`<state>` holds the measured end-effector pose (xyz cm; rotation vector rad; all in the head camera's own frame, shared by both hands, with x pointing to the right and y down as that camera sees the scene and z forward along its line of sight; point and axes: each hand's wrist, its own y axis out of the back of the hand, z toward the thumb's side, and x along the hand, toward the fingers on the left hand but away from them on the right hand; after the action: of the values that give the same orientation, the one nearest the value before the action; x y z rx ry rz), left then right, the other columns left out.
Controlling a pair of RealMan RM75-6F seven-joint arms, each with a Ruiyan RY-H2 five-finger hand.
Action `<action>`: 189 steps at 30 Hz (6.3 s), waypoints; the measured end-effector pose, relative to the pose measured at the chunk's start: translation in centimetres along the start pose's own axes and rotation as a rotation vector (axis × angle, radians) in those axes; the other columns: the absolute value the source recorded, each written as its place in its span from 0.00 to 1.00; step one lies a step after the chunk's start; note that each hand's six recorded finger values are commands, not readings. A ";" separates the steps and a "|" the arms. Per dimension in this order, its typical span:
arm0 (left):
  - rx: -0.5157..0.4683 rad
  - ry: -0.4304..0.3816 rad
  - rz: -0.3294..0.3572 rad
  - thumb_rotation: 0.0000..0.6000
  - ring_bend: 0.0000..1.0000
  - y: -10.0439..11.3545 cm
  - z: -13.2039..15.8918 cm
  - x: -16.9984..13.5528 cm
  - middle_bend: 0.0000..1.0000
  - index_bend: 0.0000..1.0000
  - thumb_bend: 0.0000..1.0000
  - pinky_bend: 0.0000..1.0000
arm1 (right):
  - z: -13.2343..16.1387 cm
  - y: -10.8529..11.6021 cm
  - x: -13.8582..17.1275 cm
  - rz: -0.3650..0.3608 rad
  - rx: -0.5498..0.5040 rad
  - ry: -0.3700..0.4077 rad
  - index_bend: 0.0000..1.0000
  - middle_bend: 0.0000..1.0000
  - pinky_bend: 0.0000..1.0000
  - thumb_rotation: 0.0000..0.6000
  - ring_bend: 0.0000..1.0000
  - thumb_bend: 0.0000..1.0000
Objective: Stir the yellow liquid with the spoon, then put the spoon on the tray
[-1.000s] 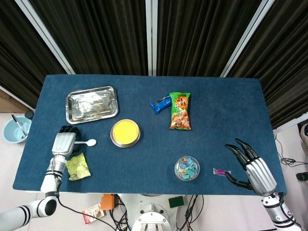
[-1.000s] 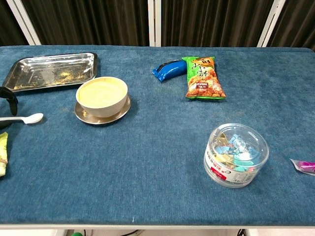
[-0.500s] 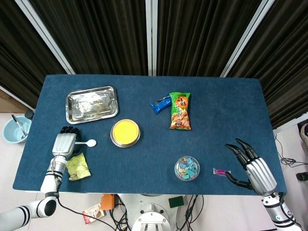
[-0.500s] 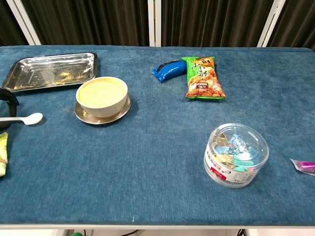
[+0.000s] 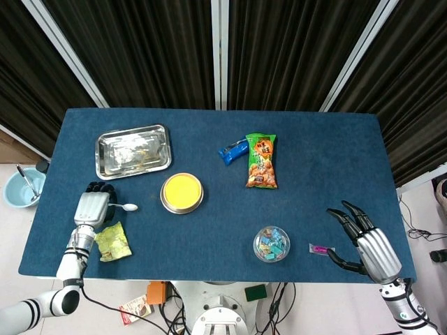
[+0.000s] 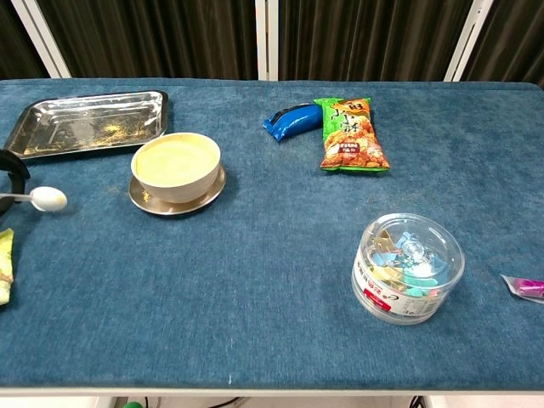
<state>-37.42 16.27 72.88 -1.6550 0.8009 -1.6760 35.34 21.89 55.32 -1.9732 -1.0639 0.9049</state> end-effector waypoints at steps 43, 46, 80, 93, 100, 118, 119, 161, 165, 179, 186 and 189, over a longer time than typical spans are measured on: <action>0.139 -0.125 0.207 1.00 0.13 4.6 15.9 3.3 0.23 0.42 0.37 0.13 | -1.4 0.3 0.9 -0.013 -0.016 -0.035 0.12 0.17 0.13 1.00 0.03 0.30; 0.125 -0.127 0.182 1.00 0.13 4.5 16.0 2.9 0.22 0.39 0.37 0.13 | -1.4 0.3 0.9 -0.015 -0.017 -0.033 0.12 0.17 0.13 1.00 0.03 0.30; 0.030 -0.101 0.055 1.00 0.13 5.7 16.4 3.5 0.21 0.49 0.34 0.12 | -2.2 0.2 1.5 -0.027 -0.033 -0.043 0.12 0.17 0.13 1.00 0.03 0.30; 0.038 -0.108 0.030 1.00 0.13 5.3 16.6 3.9 0.22 0.51 0.35 0.12 | -2.4 0.2 1.6 -0.028 -0.034 -0.049 0.12 0.17 0.13 1.00 0.03 0.30; 0.041 -0.113 0.027 1.00 0.13 5.1 16.9 4.1 0.23 0.53 0.36 0.12 | -2.4 0.2 1.6 -0.028 -0.034 -0.052 0.12 0.17 0.13 1.00 0.03 0.30; 0.062 -0.140 0.021 1.00 0.13 5.2 17.8 3.8 0.23 0.44 0.36 0.12 | -2.7 0.3 1.9 -0.030 -0.036 -0.059 0.12 0.17 0.13 1.00 0.03 0.30; 0.063 -0.139 0.019 1.00 0.13 5.2 17.7 3.8 0.23 0.43 0.36 0.12 | -2.6 0.3 1.9 -0.030 -0.036 -0.059 0.12 0.17 0.13 1.00 0.03 0.30; 0.077 -0.131 0.037 1.00 0.13 5.4 16.6 4.0 0.23 0.54 0.42 0.12 | -2.5 0.3 1.6 -0.026 -0.034 -0.061 0.12 0.17 0.13 1.00 0.03 0.30; 0.119 -0.135 0.066 1.00 0.13 6.4 16.4 3.5 0.24 0.54 0.42 0.12 | -2.5 0.3 1.6 -0.028 -0.036 -0.058 0.12 0.17 0.13 1.00 0.03 0.30; 0.368 -0.194 0.255 1.00 0.27 9.1 17.2 1.1 0.41 0.54 0.42 0.15 | -2.6 0.2 1.8 -0.032 -0.045 -0.052 0.12 0.17 0.13 1.00 0.03 0.29; 0.457 -0.212 0.296 1.00 0.31 9.3 18.0 0.8 0.48 0.55 0.42 0.16 | -2.7 0.4 2.0 -0.037 -0.046 -0.058 0.12 0.17 0.13 1.00 0.03 0.29; 0.491 -0.216 0.309 1.00 0.33 9.4 18.3 0.8 0.50 0.55 0.42 0.16 | -2.7 0.3 2.1 -0.036 -0.047 -0.059 0.12 0.17 0.13 1.00 0.03 0.29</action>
<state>-18.88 10.18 66.25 -1.2675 0.4608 -1.3181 38.55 22.89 55.96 -1.9700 -1.1607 0.9316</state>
